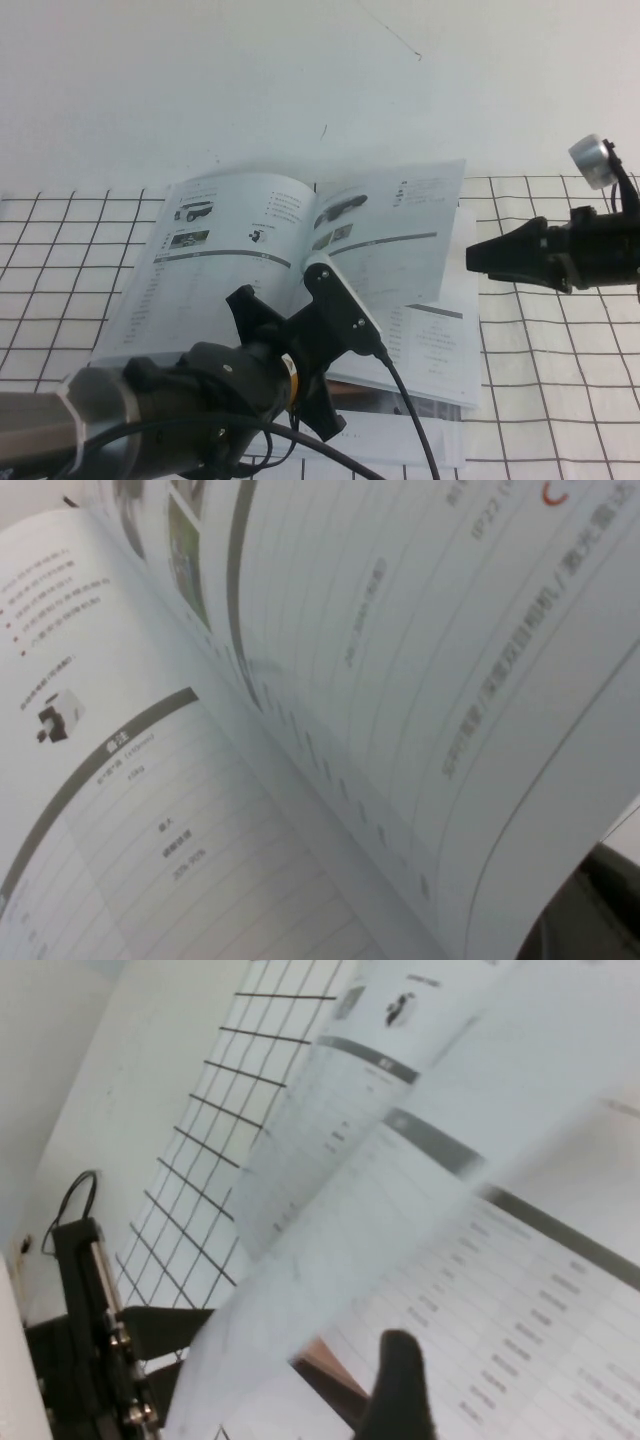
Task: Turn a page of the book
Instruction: Open the closed book
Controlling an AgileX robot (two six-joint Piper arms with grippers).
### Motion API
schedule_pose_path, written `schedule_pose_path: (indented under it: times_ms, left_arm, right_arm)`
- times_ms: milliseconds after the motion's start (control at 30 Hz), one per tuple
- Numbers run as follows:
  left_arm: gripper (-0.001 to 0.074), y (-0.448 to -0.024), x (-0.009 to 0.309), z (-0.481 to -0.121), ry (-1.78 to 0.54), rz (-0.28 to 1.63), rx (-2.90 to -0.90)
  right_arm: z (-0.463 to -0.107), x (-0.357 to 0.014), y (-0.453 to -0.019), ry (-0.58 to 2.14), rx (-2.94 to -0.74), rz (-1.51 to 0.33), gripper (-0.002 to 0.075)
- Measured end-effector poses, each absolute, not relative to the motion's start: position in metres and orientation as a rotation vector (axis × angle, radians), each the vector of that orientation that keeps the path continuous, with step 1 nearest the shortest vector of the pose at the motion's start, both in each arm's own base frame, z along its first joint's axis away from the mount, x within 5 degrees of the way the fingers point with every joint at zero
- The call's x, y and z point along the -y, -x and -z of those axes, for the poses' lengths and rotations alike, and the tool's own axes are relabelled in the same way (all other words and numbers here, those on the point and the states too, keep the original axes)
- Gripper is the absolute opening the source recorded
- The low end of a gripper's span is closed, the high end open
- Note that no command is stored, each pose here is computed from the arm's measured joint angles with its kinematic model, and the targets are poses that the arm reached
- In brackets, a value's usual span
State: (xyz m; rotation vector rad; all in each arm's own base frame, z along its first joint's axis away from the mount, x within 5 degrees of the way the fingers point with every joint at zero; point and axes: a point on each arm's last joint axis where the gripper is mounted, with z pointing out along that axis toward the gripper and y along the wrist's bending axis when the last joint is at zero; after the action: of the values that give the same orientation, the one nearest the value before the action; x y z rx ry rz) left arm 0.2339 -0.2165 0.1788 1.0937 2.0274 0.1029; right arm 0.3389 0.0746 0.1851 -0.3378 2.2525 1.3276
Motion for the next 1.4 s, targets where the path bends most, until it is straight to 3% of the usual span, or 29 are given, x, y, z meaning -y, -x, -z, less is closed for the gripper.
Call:
schedule_pose_path:
  times_ms: [267, 367, 533, 600, 867, 1133, 1400]
  left_arm:
    - [-0.0001, -0.235, 0.216, -0.180, -1.062, -0.099, -2.028]
    - [-0.0001, -0.235, 0.216, -0.180, -1.066, -0.104, -2.021]
    - [-0.0001, -0.235, 0.217, -0.180, -1.074, -0.108, -2.014]
    - [-0.0001, -0.235, 0.217, -0.180, -1.074, -0.108, -2.014]
    - [-0.0001, -0.236, 0.217, -0.181, -1.067, -0.106, -2.013]
    - [-0.0001, -0.236, 0.218, -0.182, -1.060, -0.098, -1.993]
    - [-0.0001, -0.233, 0.215, -0.202, -1.031, -0.070, -1.941]
  right_arm:
    - [-0.186, -0.065, -0.337, 0.295, -2.308, -1.315, 0.0496]
    - [-0.183, -0.070, -0.339, 0.287, -2.322, -1.269, 0.0387]
    - [-0.179, -0.092, -0.346, 0.281, -2.227, -1.279, 0.0087]
    - [-0.173, -0.104, -0.349, 0.290, -2.189, -1.291, 0.0037]
    - [-0.144, -0.142, -0.375, 0.404, -2.180, -1.293, 0.0003]
    - [-0.172, -0.153, -0.422, 0.423, -2.049, -1.278, 0.0001]
    - [-0.191, -0.196, -0.429, 0.553, -1.953, -1.334, 0.0001]
